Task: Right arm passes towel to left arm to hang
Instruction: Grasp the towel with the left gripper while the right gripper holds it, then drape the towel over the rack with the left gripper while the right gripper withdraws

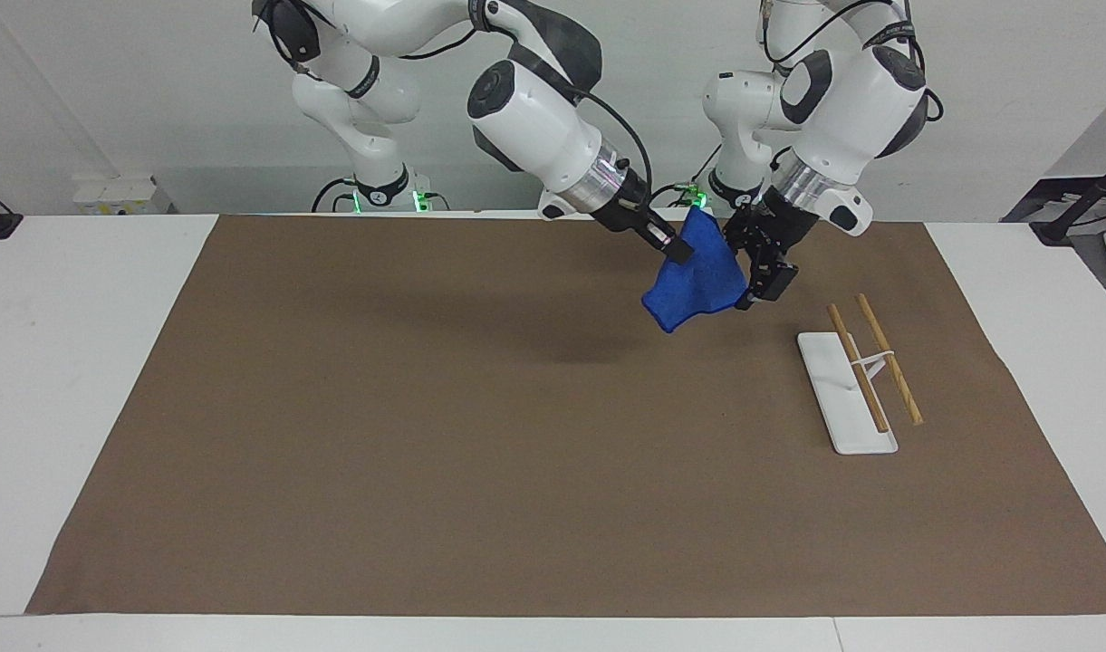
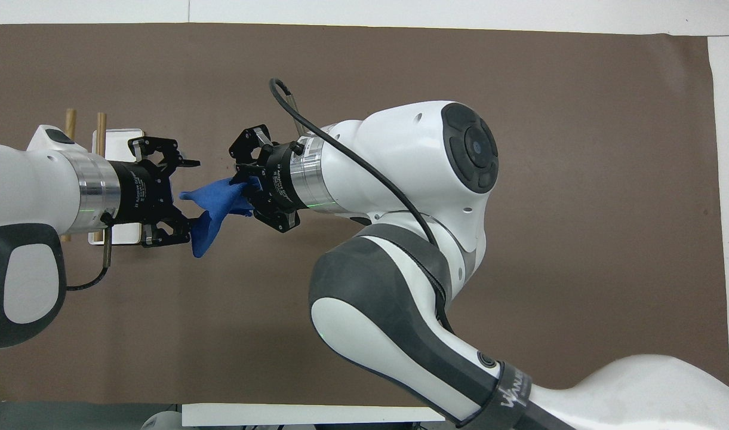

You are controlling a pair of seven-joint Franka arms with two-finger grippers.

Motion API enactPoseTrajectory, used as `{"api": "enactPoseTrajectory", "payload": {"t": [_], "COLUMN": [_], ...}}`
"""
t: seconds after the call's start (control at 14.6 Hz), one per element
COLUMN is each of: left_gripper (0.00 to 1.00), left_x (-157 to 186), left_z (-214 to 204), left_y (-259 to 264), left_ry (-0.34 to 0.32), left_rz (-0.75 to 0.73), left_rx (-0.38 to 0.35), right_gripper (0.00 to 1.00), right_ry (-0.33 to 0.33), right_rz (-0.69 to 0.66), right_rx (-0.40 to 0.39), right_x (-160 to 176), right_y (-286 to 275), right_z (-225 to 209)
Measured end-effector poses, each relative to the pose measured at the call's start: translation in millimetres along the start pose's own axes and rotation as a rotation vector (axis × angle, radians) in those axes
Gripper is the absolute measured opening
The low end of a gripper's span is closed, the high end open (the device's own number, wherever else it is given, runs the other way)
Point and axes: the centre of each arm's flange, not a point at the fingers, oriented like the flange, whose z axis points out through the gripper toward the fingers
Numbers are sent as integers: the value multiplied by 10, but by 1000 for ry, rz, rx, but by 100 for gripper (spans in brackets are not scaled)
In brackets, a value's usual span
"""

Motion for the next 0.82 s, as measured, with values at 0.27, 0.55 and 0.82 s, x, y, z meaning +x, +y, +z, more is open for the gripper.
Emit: {"api": "enactPoseTrajectory", "payload": {"t": [0.27,0.55,0.82], "left_gripper": [53,19,3], "left_x": [-5,9,9], "left_z": [45,98,98], "left_y": [28,52,52], "left_ry": [-3,-3,-3], "left_rz": [-3,-8,-8], "left_rx": [-12,-12,-12], "right_gripper": [11,11,11], "right_ry": [0,-1,-1], "right_rz": [0,0,0], "right_rx": [0,0,0], "right_x": [-1,-2,-1], "right_y": [0,-1,-1], "right_z": [1,-1,0]}}
